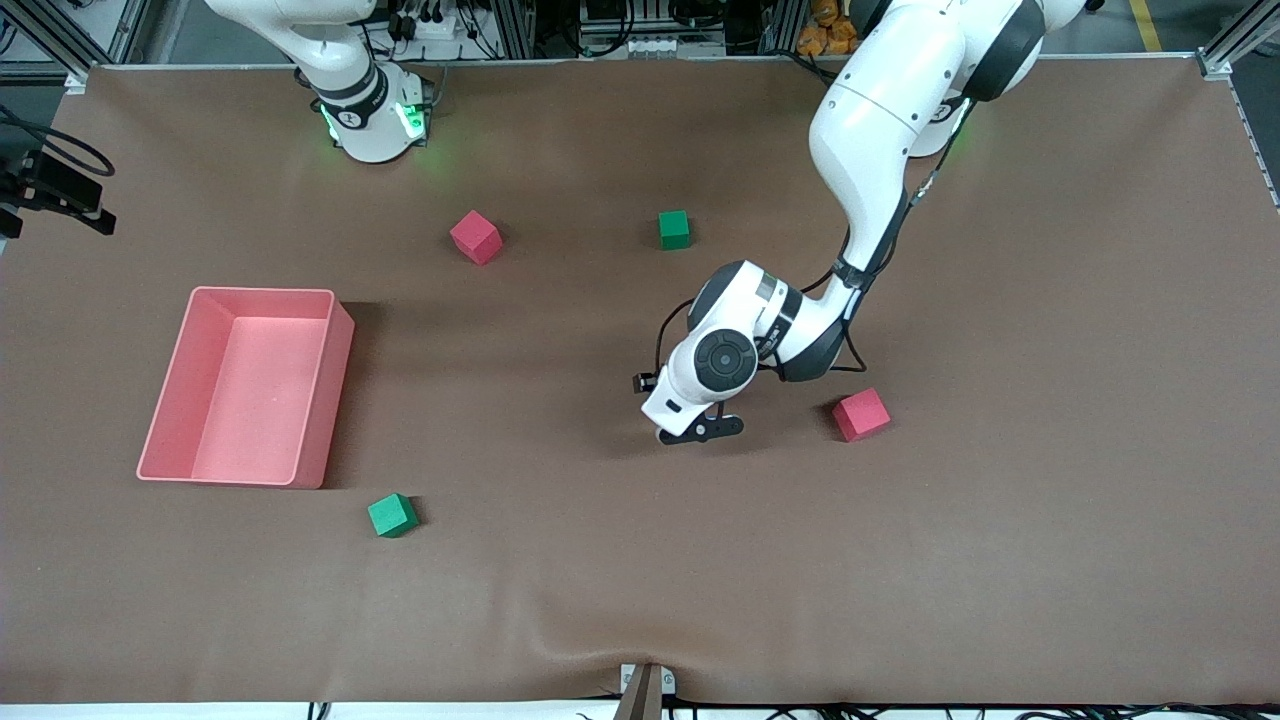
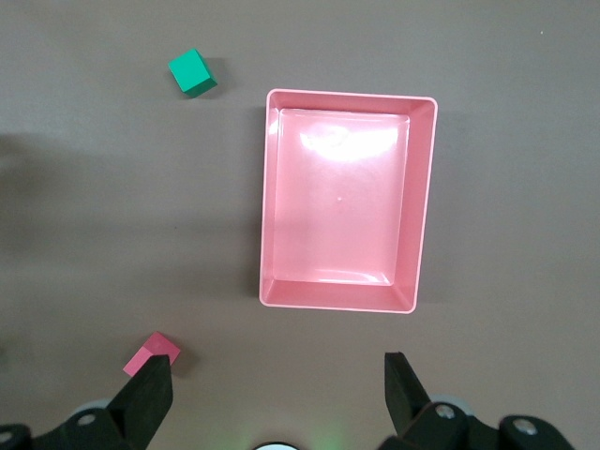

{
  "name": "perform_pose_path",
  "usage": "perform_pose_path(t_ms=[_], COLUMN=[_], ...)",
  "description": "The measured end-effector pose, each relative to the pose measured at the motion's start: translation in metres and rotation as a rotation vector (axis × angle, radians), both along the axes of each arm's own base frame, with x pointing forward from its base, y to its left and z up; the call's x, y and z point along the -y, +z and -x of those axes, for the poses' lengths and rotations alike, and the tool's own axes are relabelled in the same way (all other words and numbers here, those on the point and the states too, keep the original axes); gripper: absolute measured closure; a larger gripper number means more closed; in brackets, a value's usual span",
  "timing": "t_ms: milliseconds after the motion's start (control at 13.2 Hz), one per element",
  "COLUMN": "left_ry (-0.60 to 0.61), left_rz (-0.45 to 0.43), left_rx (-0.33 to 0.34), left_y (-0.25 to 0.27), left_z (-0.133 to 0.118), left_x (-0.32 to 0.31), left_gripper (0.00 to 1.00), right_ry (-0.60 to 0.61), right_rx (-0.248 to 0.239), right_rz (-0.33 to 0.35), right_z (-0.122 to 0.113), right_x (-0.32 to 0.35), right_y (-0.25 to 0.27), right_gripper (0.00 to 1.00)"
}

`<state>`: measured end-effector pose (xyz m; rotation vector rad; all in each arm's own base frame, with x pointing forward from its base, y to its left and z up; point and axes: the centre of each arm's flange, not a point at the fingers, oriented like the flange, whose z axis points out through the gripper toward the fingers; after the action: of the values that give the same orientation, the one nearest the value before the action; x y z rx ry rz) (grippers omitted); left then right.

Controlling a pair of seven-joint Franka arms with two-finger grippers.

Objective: Place and upright button with both arms
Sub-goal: 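Lift the button with the left gripper, holding it cap up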

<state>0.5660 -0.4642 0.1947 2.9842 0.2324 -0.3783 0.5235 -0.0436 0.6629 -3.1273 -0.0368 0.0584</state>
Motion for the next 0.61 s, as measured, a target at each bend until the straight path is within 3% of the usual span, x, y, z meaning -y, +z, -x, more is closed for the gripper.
perform_pose_path(t_ms=[380,608], left_ry=[-0.011,-0.008], left_rz=[-0.001,-0.004], left_rx=[0.000,0.002], left_y=[-0.0063,-0.0065], left_z=[0.0062,0.0045], left_x=[0.0070,0.0049], left_gripper=[0.14,0.21], right_ry=[-0.001,-0.001], right_rx=[-0.002,-0.001], right_rz=[0.000,0.000], right_z=[-0.0006,-0.0007], right_x=[0.0007,0.0004], right_y=[-0.0011,-0.0010], right_gripper=[0.00,0.00])
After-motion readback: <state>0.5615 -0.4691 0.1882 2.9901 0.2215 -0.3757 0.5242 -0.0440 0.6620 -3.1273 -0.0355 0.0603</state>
